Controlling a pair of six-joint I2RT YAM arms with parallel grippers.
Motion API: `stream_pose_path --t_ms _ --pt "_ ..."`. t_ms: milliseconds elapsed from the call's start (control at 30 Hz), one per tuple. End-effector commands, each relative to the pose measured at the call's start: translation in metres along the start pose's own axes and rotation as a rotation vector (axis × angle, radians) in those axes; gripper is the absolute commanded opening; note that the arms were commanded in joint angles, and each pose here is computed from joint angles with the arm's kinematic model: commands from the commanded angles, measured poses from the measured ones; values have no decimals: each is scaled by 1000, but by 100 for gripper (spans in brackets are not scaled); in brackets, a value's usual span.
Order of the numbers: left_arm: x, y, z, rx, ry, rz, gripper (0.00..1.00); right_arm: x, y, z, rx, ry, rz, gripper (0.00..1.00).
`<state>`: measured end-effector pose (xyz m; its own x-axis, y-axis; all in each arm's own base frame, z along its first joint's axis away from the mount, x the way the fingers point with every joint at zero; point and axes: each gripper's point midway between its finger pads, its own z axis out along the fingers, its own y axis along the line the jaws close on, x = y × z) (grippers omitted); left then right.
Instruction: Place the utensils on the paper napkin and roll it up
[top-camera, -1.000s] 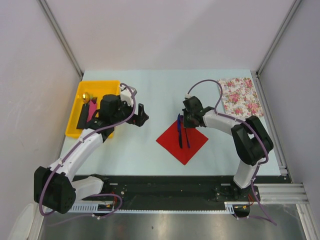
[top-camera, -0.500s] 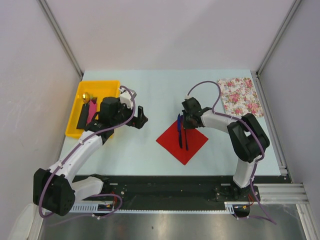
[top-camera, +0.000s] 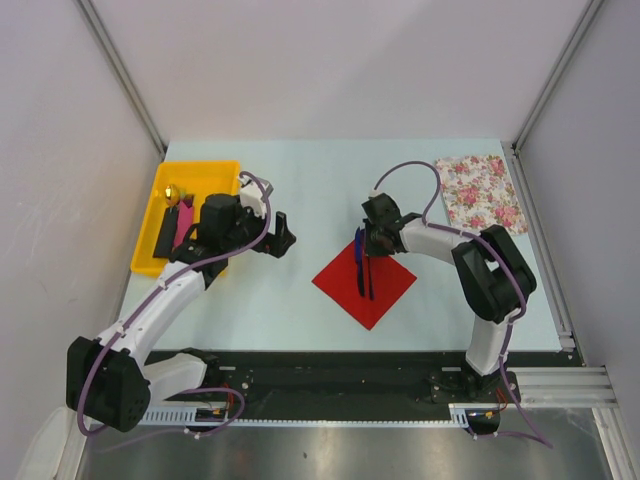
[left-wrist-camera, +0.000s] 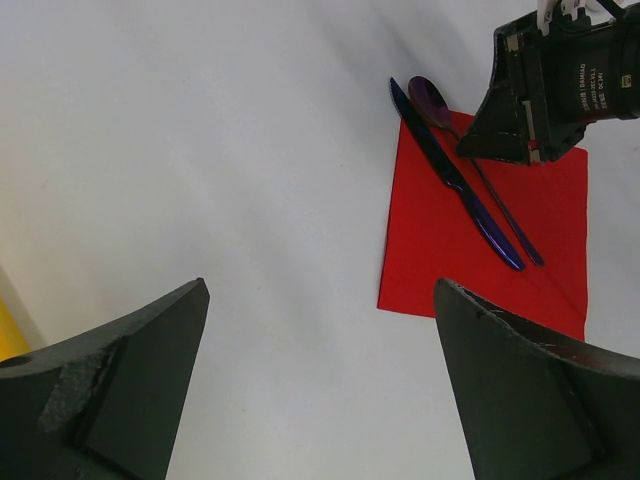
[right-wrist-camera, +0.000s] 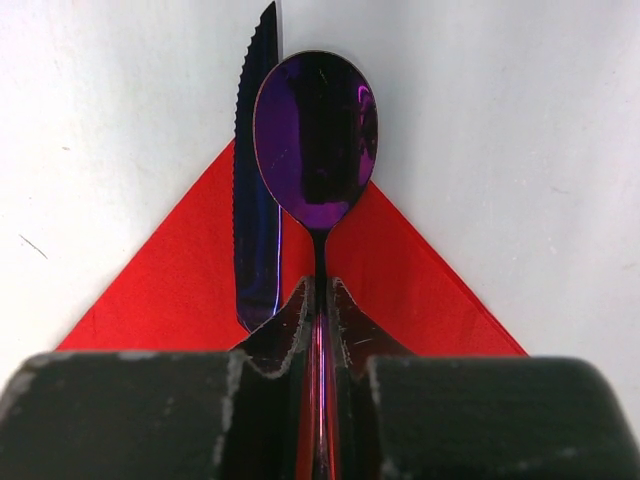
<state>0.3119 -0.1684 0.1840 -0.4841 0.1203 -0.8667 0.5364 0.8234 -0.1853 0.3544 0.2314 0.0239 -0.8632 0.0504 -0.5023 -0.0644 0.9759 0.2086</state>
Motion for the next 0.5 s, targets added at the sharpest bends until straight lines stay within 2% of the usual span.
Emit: stream_pose_path --t_ms 0,267,467 --pt "-4 -3 0 8 -22 -2 100 -15 11 2 -16 -30 30 8" --pt "-2 -4 1 16 -13 -4 100 -16 12 4 -11 -24 37 9" --pt "4 -9 3 53 12 33 100 -25 16 -8 -48 -34 46 30"
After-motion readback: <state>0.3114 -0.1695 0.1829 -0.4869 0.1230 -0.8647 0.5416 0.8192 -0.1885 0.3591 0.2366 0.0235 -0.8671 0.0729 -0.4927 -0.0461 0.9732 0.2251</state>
